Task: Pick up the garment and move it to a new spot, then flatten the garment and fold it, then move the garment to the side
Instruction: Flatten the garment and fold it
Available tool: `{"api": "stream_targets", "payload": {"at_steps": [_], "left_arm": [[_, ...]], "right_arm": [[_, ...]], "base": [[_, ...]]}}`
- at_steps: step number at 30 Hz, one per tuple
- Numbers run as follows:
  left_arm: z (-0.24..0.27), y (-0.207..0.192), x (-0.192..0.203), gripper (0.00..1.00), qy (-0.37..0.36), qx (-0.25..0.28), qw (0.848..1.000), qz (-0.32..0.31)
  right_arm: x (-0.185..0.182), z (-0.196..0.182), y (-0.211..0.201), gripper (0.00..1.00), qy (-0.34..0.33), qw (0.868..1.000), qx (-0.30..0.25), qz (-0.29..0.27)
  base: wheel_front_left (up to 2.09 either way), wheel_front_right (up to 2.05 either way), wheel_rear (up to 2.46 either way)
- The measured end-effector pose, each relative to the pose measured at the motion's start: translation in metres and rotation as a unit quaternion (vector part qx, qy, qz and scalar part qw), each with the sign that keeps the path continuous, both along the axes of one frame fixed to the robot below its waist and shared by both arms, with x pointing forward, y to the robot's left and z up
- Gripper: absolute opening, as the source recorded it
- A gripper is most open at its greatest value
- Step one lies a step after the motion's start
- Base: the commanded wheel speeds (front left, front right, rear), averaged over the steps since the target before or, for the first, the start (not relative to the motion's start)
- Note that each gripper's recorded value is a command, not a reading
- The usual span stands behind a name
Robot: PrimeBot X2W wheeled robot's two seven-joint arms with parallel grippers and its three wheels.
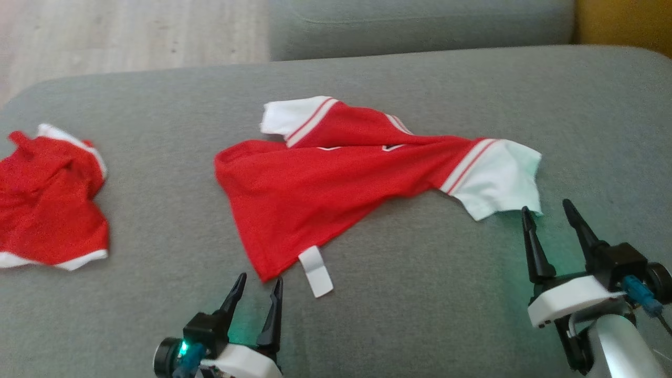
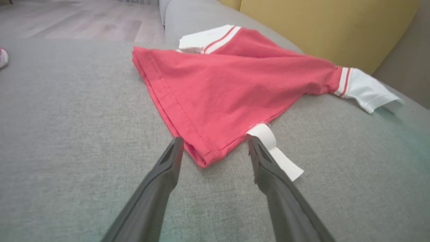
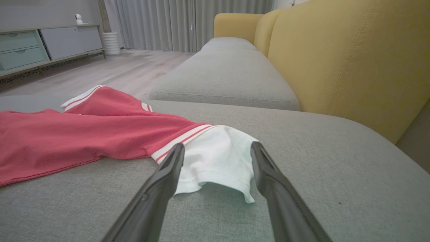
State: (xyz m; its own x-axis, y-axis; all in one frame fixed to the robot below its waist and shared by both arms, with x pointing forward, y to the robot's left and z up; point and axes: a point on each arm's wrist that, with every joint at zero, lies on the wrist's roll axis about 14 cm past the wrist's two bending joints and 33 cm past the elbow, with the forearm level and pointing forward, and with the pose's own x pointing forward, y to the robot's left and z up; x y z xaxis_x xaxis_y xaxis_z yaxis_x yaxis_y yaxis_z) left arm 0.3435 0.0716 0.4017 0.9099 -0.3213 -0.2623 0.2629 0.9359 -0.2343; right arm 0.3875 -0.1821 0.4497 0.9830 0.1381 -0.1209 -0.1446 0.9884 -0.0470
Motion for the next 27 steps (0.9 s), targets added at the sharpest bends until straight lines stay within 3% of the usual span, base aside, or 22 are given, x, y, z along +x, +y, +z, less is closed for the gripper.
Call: {"api": "stream_targets", "payload": {"at_steps": [8,14,15,16,18,21,27], "left_arm": [[-0.033,-0.015,0.004,1.00,0.065,-0.014,0.998,-0.016],[-0.034,-0.020,0.013,1.00,0.066,-0.018,0.997,-0.019],[-0.035,-0.018,0.014,0.91,0.067,-0.019,0.997,-0.016],[-0.035,-0.017,0.015,0.49,0.067,-0.019,0.997,-0.013],[-0.036,-0.014,0.016,0.00,0.068,-0.019,0.998,-0.008],[-0.033,-0.011,0.018,0.00,0.062,-0.017,0.998,-0.004],[0.008,0.033,0.044,0.00,-0.009,-0.018,0.996,0.086]], "right_arm": [[-0.014,-0.012,-0.023,1.00,0.020,0.999,0.002,-0.034],[-0.017,-0.018,-0.028,1.00,0.030,0.998,0.011,-0.046],[-0.017,-0.018,-0.027,1.00,0.030,0.998,0.014,-0.044],[-0.017,-0.019,-0.025,1.00,0.032,0.999,0.014,-0.042],[-0.017,-0.020,-0.022,1.00,0.033,0.999,0.017,-0.038],[-0.017,-0.019,-0.022,1.00,0.031,0.999,0.020,-0.038],[-0.018,-0.012,-0.020,1.00,0.021,0.998,0.033,-0.043]], "base": [[0.00,0.00,0.00],[0.00,0.00,0.00],[0.00,0.00,0.00],[0.00,0.00,0.00],[0.00,0.00,0.00],[0.00,0.00,0.00],[0.00,0.00,0.00]]}}
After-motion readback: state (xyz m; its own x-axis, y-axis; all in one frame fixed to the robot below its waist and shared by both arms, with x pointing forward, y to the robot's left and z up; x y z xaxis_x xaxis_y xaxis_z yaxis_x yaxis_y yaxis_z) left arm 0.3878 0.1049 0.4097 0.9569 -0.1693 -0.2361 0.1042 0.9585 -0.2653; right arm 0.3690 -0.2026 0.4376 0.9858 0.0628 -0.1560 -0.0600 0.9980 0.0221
